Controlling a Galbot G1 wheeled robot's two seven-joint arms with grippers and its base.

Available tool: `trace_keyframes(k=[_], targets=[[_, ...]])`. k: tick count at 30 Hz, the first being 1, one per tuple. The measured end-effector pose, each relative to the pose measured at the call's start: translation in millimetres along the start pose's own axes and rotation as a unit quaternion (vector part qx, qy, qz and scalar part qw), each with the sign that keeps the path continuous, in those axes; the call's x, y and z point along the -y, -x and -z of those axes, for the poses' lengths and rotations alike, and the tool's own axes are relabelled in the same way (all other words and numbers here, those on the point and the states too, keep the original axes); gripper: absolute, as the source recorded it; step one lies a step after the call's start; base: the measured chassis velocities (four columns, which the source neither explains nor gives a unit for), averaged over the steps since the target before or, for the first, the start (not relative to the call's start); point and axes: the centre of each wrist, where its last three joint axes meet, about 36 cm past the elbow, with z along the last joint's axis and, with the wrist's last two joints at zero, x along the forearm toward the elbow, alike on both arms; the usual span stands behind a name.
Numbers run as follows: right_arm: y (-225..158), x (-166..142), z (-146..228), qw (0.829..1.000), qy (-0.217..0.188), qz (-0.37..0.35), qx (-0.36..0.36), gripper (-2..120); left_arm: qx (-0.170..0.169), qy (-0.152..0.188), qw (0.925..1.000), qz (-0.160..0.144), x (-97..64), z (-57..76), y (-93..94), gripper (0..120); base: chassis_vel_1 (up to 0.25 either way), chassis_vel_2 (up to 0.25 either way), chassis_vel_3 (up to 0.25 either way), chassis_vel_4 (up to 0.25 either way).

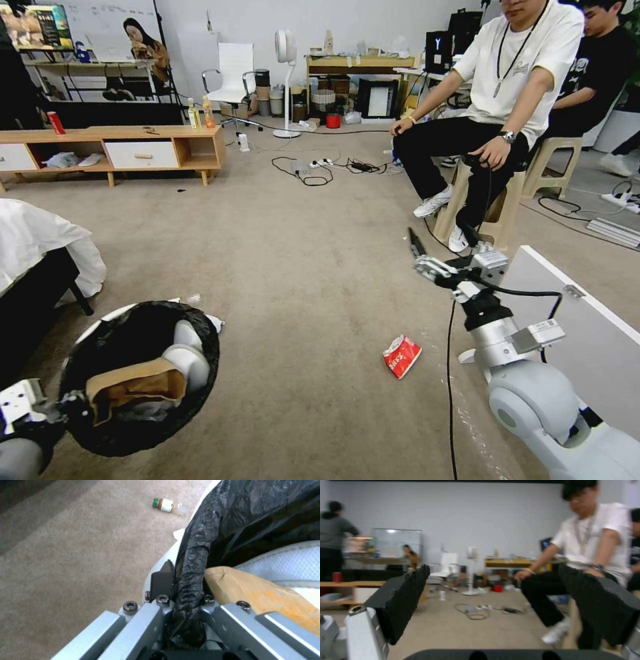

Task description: Pick up the trash bin and place the garbage on the floor into it.

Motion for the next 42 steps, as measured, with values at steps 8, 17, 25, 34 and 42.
trace_keyframes(k=[8, 17, 25, 34, 42], targets=[[0.8, 7.3, -8.1, 0.998, 0.001, -0.065, -0.016, 98, -0.009, 0.006, 0.9999, 0.01, -3.4, -9.1, 3.7, 1, 0.0, 0.0, 0.0, 0.0], [-8.9, 7.5, -19.6, 0.998, 0.007, -0.061, -0.021, 100, -0.012, 0.011, 0.9998, 0.006, -2.4, -14.2, 3.4, 1, 0.0, 0.0, 0.0, 0.0], [-16.8, 7.6, -25.3, 0.998, 0.008, -0.054, -0.028, 100, -0.017, 0.004, 0.9998, -0.007, -1.5, -16.5, 0.8, 1, 0.0, 0.0, 0.0, 0.0], [-20.2, 7.5, -27.5, 0.998, 0.007, -0.052, -0.031, 100, -0.019, 0.002, 0.9998, -0.009, -1.6, -18.2, 0.8, 1, 0.0, 0.0, 0.0, 0.0], [-19.8, 5.5, -29.3, 0.998, 0.008, -0.047, -0.033, 100, -0.02, 0.001, 0.9998, -0.009, -1.5, -19.3, 0.8, 1, -0.022, -0.027, -0.027, -0.029]])
